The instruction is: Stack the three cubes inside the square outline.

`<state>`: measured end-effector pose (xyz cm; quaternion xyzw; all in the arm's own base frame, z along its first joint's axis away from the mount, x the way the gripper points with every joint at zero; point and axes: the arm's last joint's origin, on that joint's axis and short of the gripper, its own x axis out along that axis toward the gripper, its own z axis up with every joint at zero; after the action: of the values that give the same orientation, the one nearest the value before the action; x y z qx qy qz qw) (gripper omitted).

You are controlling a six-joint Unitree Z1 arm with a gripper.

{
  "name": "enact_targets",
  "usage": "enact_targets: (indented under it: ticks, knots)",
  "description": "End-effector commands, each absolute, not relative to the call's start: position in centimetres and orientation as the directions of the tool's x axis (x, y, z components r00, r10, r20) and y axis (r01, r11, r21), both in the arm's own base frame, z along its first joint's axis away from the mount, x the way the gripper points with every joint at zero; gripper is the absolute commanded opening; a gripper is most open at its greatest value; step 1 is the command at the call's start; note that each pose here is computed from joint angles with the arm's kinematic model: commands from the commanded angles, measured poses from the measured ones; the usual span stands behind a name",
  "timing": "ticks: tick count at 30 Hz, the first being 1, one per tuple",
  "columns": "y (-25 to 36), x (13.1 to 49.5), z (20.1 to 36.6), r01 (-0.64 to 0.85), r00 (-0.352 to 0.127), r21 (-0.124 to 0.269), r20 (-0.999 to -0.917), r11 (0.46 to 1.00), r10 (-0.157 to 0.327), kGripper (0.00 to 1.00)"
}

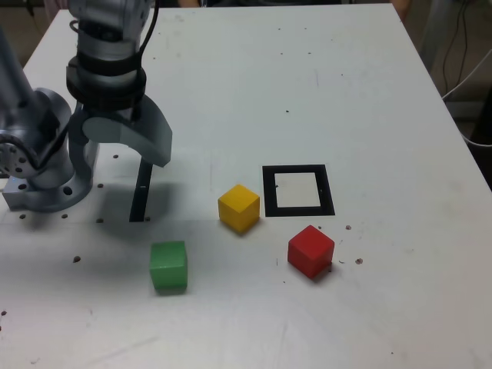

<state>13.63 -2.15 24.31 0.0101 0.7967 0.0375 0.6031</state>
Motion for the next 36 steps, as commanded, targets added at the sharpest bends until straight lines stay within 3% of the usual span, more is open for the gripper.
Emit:
enact_targets:
  ticks: [1, 16, 22, 30, 36]
  knots:
    - [-2.1, 13.5, 24.3, -0.033, -0.269, 0.069, -0.9614, 0.997, 0.057, 0.99]
    - [-2.4, 14.8, 24.7, -0.032, -0.246, 0.047, -0.9685, 0.998, 0.037, 0.99]
    - [-2.7, 15.7, 26.6, -0.021, -0.243, 0.048, -0.969, 0.999, 0.042, 0.99]
    - [-5.6, 19.7, 30.1, 0.056, -0.192, 0.04, -0.9802, 0.998, 0.05, 0.99]
    - [-8.2, 24.5, 30.5, 0.09, -0.199, 0.037, -0.9785, 0.995, 0.054, 0.99]
